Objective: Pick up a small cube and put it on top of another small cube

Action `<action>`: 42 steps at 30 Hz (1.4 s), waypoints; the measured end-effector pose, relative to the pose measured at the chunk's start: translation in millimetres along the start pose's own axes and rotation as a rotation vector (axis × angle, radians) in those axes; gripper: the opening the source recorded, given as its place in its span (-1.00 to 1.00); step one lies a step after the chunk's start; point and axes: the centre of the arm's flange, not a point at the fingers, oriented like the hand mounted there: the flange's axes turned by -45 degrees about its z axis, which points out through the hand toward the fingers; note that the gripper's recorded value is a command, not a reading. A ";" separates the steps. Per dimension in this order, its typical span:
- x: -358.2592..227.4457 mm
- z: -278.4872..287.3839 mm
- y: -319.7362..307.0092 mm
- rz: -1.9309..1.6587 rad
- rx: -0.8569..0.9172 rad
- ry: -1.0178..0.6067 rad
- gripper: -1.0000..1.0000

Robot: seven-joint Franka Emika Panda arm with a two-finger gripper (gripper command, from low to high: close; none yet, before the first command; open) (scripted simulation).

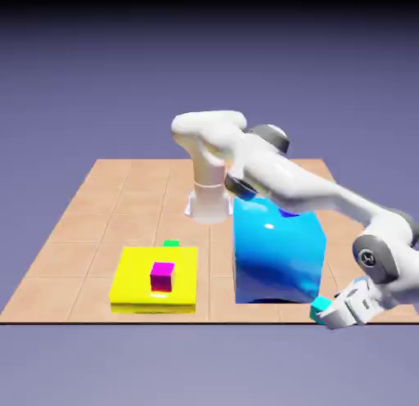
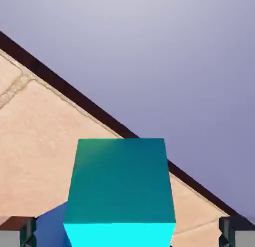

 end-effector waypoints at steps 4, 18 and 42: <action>0.9 17.5 -2.1 -0.002 0.004 0.002 -1.00; -22.1 -48.1 9.3 0.016 0.009 -0.004 -1.00; -250.0 80.5 270.3 0.646 0.585 -0.100 -1.00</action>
